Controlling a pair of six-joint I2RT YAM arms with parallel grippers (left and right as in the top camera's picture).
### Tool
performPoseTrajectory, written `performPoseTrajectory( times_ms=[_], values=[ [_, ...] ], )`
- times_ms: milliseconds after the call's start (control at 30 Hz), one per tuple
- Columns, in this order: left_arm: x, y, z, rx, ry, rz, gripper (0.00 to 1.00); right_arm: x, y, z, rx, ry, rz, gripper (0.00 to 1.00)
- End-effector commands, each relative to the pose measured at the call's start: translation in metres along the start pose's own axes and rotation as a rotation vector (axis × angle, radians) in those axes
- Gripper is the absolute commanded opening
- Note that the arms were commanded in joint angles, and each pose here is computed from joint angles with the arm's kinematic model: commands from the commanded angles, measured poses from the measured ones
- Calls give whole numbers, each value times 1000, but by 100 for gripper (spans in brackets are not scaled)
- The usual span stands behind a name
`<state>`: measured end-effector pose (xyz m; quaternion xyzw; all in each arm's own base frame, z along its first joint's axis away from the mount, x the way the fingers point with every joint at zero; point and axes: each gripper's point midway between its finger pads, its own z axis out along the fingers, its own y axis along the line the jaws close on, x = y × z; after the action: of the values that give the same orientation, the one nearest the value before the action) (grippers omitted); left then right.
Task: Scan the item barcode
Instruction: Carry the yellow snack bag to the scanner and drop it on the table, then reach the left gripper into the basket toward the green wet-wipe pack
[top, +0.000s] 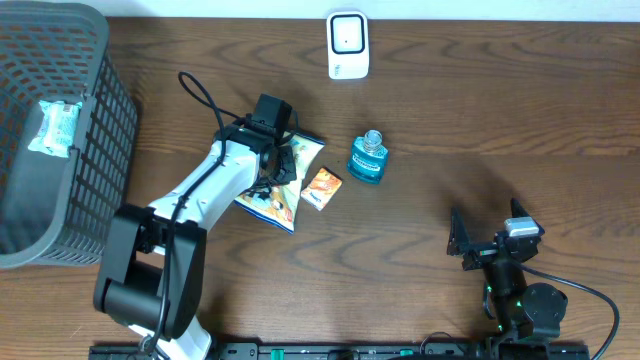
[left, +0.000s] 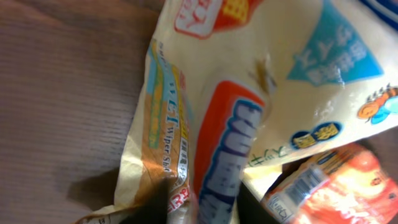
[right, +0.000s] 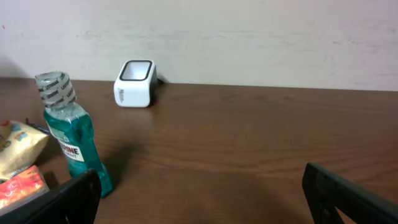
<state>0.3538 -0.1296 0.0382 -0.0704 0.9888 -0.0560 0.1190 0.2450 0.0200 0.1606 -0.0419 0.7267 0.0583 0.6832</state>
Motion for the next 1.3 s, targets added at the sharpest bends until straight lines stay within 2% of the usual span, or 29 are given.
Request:
performPoseTrajectory(
  times_ms=[0, 33, 167, 233, 333, 400, 467, 533, 600, 633, 667, 733, 833, 1000, 1167, 1267],
  values=[
    [-30, -11, -44, 40, -133, 21, 67, 1, -1, 0, 8, 2, 14, 99],
    [-38, -15, -61, 59, -174, 44, 76, 1, -1, 0, 8, 2, 14, 99],
    [-71, -33, -158, 151, -415, 161, 88, 1, -1, 0, 8, 1, 14, 99],
    [-81, -39, -216, 186, -568, 247, 100, 1, -1, 0, 8, 2, 14, 99],
    [-84, -38, -291, 193, -793, 394, 98, 1, -1, 0, 8, 2, 14, 99],
    [-83, -26, -333, 130, -935, 472, 98, 1, -1, 0, 8, 2, 14, 99],
    [-87, 3, -371, 11, -1064, 409, 98, 1, -1, 0, 8, 2, 14, 99],
    [-93, 47, -406, -157, -1177, 255, 98, 1, -1, 0, 8, 1, 14, 99],
    [-96, 93, -431, -318, -1250, 63, 98, 1, -1, 0, 8, 2, 14, 99],
    [-95, 131, -445, -427, -1294, -130, 98, 1, -1, 0, 8, 1, 14, 99],
    [-94, 144, -448, -459, -1304, -196, 98, 1, -1, 0, 8, 2, 14, 99],
    [-87, 196, -457, -573, -1347, -475, 98, 1, -1, 0, 8, 2, 14, 99],
    [-88, 248, -448, -587, -1368, -722, 98, 1, -1, 0, 8, 2, 14, 99],
    [-114, 296, -386, -432, -1197, -760, 98, 1, -1, 0, 8, 2, 14, 99],
    [-93, 360, -313, -363, -1006, -1122, 98, 1, -1, 0, 8, 1, 14, 99],
    [-93, 380, -275, -275, -896, -1191, 98, 1, -1, 0, 8, 1, 14, 99]
  ],
)
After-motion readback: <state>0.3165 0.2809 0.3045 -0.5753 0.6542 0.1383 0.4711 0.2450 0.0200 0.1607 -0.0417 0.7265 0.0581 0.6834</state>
